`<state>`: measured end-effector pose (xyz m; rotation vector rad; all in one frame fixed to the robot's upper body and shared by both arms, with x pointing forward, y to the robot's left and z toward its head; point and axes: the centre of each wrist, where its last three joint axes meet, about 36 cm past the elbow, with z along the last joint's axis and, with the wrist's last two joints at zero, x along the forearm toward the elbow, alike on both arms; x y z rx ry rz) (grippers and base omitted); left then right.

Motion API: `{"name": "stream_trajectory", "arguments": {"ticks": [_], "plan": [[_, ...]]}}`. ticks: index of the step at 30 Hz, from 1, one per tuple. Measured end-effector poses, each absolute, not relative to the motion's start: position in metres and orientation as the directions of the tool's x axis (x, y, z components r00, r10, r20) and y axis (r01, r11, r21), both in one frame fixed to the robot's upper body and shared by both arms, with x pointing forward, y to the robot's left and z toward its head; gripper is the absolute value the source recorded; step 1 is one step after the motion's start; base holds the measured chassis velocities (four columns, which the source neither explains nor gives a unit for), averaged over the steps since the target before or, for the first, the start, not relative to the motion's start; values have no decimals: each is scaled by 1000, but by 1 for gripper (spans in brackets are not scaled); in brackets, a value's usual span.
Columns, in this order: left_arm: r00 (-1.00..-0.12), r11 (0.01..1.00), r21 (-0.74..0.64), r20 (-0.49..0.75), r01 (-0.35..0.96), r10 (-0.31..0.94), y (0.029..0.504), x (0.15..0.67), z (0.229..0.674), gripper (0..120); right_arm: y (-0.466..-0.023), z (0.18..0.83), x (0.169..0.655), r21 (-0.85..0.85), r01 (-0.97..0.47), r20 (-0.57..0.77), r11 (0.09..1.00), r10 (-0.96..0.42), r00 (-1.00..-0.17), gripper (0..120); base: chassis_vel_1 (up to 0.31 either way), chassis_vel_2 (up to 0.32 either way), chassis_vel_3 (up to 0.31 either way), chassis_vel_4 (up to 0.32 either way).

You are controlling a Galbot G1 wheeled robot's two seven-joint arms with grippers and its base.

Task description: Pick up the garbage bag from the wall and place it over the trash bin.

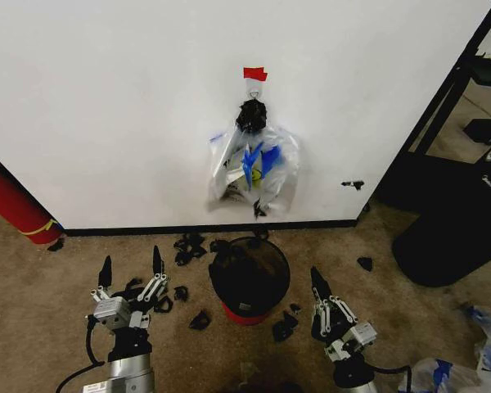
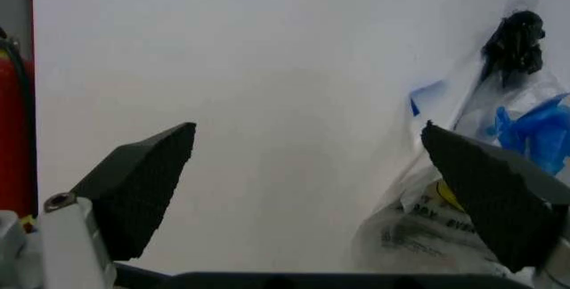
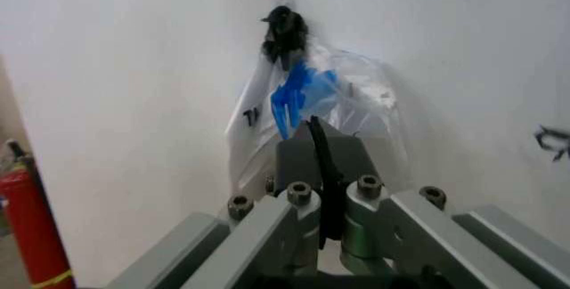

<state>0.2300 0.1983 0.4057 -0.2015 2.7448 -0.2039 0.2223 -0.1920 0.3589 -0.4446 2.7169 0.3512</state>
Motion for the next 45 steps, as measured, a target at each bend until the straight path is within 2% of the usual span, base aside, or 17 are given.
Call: {"name": "stream_trajectory", "arguments": {"ticks": [4, 9, 10, 15, 18, 23, 25, 31, 34, 36, 38, 44, 45], "plan": [[-919, 980, -167, -358, -112, -165, 199, 229, 405, 100, -187, 371, 249, 205, -352, -369, 913, -261, -892, 0, 0, 0, 0, 0], [-919, 980, -163, -358, -114, -166, 201, 226, 406, 100, -177, 392, 297, 329, -377, -282, 866, -290, -914, 21, 0, 0, 0, 0], [-919, 980, -163, -358, -114, -166, 201, 226, 406, 100, -177, 392, 297, 329, -377, -282, 866, -290, -914, 21, 0, 0, 0, 0], [-917, 981, -153, -364, -115, -165, 201, 225, 408, 100, -160, 403, 341, 490, -334, -190, 805, -275, -943, 42, 0, 0, 0, 0], [-915, 982, -152, -369, -115, -164, 201, 226, 410, 100, -152, 405, 358, 509, -326, -173, 797, -277, -945, 49, 0, 0, 0, 0], [-910, 981, -148, -379, -122, -170, 200, 226, 413, 100, -127, 404, 393, 502, -328, -135, 800, -302, -944, 72, 0, 0, 0, 0], [-909, 981, -148, -380, -124, -173, 200, 226, 414, 100, -124, 403, 398, 500, -324, -127, 803, -302, -945, 75, 0, 0, 0, 0], [-903, 979, -155, -386, -136, -187, 206, 230, 418, 100, -109, 398, 419, 505, -281, -79, 816, -280, -957, 52, 0, 0, 0, 0], [-903, 978, -156, -386, -137, -188, 207, 231, 418, 100, -107, 397, 422, 512, -273, -72, 815, -275, -959, 46, 0, 0, 0, 0], [-903, 977, -160, -385, -138, -190, 206, 231, 418, 100, -104, 397, 424, 521, -266, -69, 811, -271, -960, 34, 0, 0, 0, 0], [-904, 977, -163, -383, -138, -191, 205, 231, 417, 100, -104, 397, 424, 524, -263, -67, 810, -269, -961, 31, 0, 0, 0, 0], [-908, 977, -162, -374, -136, -189, 204, 232, 413, 100, -104, 397, 424, 528, -260, -72, 809, -262, -962, 6, 0, 0, 0, 0], [-908, 977, -162, -374, -136, -189, 204, 232, 413, 100, -104, 397, 424, 528, -260, -72, 809, -262, -962, 6, 0, 0, 0, 0]]}}
